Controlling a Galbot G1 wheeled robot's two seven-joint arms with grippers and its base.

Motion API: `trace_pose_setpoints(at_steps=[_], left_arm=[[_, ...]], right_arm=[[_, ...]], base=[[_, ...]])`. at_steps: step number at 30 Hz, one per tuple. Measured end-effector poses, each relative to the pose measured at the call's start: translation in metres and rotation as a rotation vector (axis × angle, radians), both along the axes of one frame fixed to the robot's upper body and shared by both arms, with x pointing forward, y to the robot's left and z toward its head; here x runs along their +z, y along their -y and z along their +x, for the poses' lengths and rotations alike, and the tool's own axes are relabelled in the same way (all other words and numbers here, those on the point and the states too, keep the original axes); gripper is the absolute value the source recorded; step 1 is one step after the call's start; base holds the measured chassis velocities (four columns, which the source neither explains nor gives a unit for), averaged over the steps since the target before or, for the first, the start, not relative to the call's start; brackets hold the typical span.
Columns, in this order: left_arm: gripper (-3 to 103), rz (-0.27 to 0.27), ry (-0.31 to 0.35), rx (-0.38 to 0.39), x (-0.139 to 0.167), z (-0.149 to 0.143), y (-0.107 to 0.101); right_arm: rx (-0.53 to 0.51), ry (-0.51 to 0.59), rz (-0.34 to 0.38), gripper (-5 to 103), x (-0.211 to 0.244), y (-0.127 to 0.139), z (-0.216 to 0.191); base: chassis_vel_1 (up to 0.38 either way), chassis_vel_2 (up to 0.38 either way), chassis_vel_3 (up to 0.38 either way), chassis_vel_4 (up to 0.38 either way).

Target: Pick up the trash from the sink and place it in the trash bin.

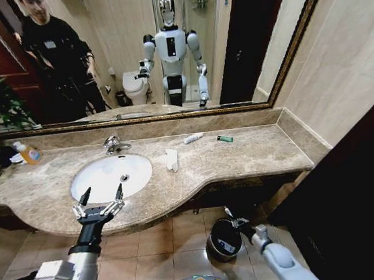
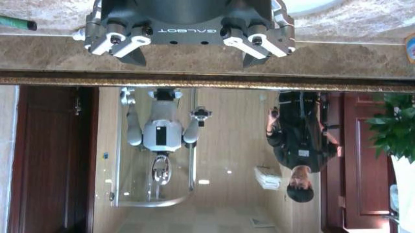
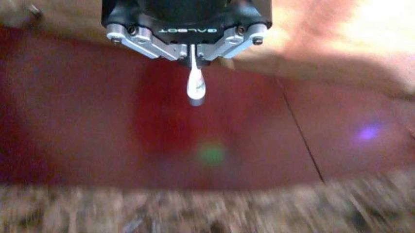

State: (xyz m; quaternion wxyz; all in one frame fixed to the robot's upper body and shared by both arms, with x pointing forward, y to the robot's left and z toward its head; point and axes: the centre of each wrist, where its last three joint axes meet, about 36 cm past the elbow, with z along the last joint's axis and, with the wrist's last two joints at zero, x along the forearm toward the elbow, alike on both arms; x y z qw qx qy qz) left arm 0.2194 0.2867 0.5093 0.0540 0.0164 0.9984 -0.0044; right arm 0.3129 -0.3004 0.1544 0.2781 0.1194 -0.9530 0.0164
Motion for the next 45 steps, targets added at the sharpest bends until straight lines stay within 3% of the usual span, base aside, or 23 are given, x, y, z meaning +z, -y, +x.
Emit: trace_pose_setpoints(at_steps=[8,19,27,28,31,33,34,36,39,40,43,45], left_arm=[[100,0.000,0.000,0.000,0.000,0.000,0.000],[100,0.000,0.000,0.000,0.000,0.000,0.000],[100,0.000,0.000,0.000,0.000,0.000,0.000],[100,0.000,0.000,0.000,0.000,0.000,0.000],[100,0.000,0.000,0.000,0.000,0.000,0.000],[100,0.000,0.000,0.000,0.000,0.000,0.000],[100,0.000,0.000,0.000,0.000,0.000,0.000],[100,0.000,0.000,0.000,0.000,0.000,0.000],[100,0.000,0.000,0.000,0.000,0.000,0.000],[100,0.000,0.000,0.000,0.000,0.000,0.000],[100,0.000,0.000,0.000,0.000,0.000,0.000],[100,0.000,0.000,0.000,0.000,0.000,0.000]], right_arm=[[0.012,-0.074,-0.059,3,-0.050,-0.006,-0.030],[0.021,-0.077,-0.036,0,-0.062,-0.038,-0.042],[0.029,-0.078,-0.049,32,-0.061,-0.042,-0.043],[0.029,-0.078,-0.049,32,-0.061,-0.042,-0.043],[0.031,-0.074,-0.049,48,-0.060,-0.042,-0.042],[0.031,-0.071,-0.050,48,-0.059,-0.042,-0.041],[0.032,-0.069,-0.051,60,-0.058,-0.041,-0.039],[0.032,-0.066,-0.051,60,-0.057,-0.041,-0.038],[0.032,-0.062,-0.052,76,-0.053,-0.040,-0.036],[0.032,-0.062,-0.052,76,-0.053,-0.040,-0.036],[0.032,-0.061,-0.053,92,-0.050,-0.039,-0.036],[0.032,-0.063,-0.054,97,-0.049,-0.038,-0.036]], base=[[0.000,0.000,0.000,0.000],[0.000,0.000,0.000,0.000],[0.000,0.000,0.000,0.000],[0.000,0.000,0.000,0.000],[0.000,0.000,0.000,0.000],[0.000,0.000,0.000,0.000],[0.000,0.000,0.000,0.000],[0.000,0.000,0.000,0.000],[0.000,0.000,0.000,0.000],[0.000,0.000,0.000,0.000],[0.000,0.000,0.000,0.000],[0.000,0.000,0.000,0.000]])
